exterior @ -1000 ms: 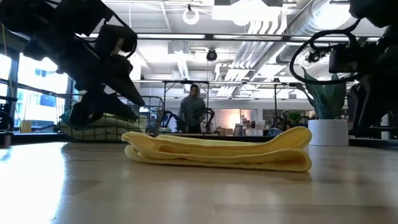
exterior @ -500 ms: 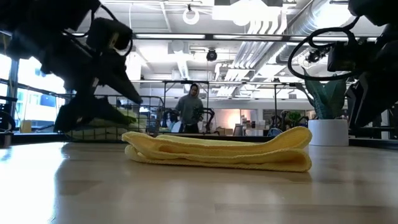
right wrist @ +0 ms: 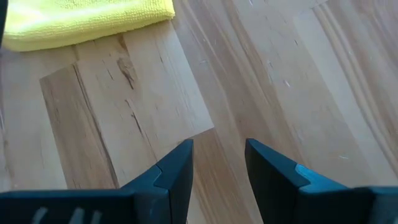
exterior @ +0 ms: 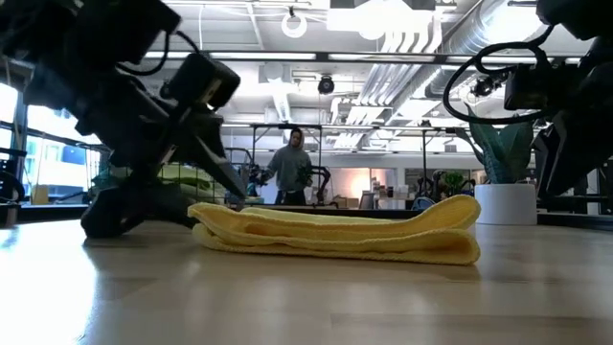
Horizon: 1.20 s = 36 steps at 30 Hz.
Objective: Fold microfiber towels
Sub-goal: Put the folded yellow towel into the wire basket
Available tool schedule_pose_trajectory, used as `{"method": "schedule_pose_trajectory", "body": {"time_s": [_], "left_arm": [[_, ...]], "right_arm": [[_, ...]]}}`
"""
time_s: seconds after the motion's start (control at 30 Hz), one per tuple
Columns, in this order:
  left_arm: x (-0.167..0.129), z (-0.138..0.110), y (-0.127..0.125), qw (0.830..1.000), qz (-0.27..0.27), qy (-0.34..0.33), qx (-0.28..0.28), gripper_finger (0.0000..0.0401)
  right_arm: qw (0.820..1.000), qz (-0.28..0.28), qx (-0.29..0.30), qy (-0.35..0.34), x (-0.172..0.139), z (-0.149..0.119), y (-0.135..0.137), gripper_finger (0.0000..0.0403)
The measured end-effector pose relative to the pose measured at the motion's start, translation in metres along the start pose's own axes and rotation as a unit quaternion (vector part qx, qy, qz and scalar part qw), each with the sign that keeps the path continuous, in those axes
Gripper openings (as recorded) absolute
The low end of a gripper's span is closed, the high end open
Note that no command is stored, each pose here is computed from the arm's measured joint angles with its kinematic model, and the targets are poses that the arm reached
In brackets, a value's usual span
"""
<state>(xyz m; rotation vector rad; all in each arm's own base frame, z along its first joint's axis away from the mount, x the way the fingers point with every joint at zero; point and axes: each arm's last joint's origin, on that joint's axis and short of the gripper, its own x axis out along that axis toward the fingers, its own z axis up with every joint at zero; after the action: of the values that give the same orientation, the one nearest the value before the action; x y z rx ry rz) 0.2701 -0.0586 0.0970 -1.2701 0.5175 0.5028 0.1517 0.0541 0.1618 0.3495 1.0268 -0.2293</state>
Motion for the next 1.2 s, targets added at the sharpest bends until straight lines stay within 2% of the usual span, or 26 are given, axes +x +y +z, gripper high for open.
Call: {"method": "schedule_pose_trajectory", "body": {"time_s": [0.1, 0.23, 0.5, 0.67, 0.83, 0.97, 1.07, 1.2], "left_arm": [[0.004, -0.001, -0.009, 0.999, 0.044, 0.007, 0.013, 0.0196], [0.006, 0.0, -0.018, 0.996, 0.086, 0.018, -0.009, 0.0196], [0.007, 0.002, -0.018, 0.992, 0.095, 0.001, -0.086, 0.0217], [0.002, 0.003, -0.015, 0.986, 0.122, -0.004, -0.115, 0.023], [0.001, 0.007, -0.014, 0.985, 0.129, -0.012, -0.117, 0.0232], [-0.006, 0.016, -0.019, 0.988, 0.129, -0.015, -0.089, 0.0232], [-0.017, 0.02, -0.022, 0.985, 0.157, -0.017, -0.063, 0.0232], [-0.021, 0.018, -0.022, 0.979, 0.196, -0.017, -0.059, 0.0232]], "right_arm": [[1.0, 0.0, 0.0, 0.0, 0.0, 0.0, 0.0, 0.0138], [1.0, 0.0, 0.0, 0.0, 0.0, 0.0, 0.0, 0.0138], [1.0, 0.001, 0.0, -0.001, 0.0, 0.0, 0.0, 0.0138], [1.0, 0.002, 0.0, -0.002, 0.0, 0.0, 0.0, 0.0138], [1.0, 0.002, 0.0, -0.002, 0.0, 0.0, 0.0, 0.0138], [1.0, 0.002, 0.001, -0.002, 0.0, 0.0, 0.0, 0.0138], [1.0, 0.003, 0.001, -0.003, 0.0, 0.001, 0.001, 0.0138], [1.0, 0.004, 0.001, -0.005, 0.0, 0.001, 0.001, 0.0138]]}}
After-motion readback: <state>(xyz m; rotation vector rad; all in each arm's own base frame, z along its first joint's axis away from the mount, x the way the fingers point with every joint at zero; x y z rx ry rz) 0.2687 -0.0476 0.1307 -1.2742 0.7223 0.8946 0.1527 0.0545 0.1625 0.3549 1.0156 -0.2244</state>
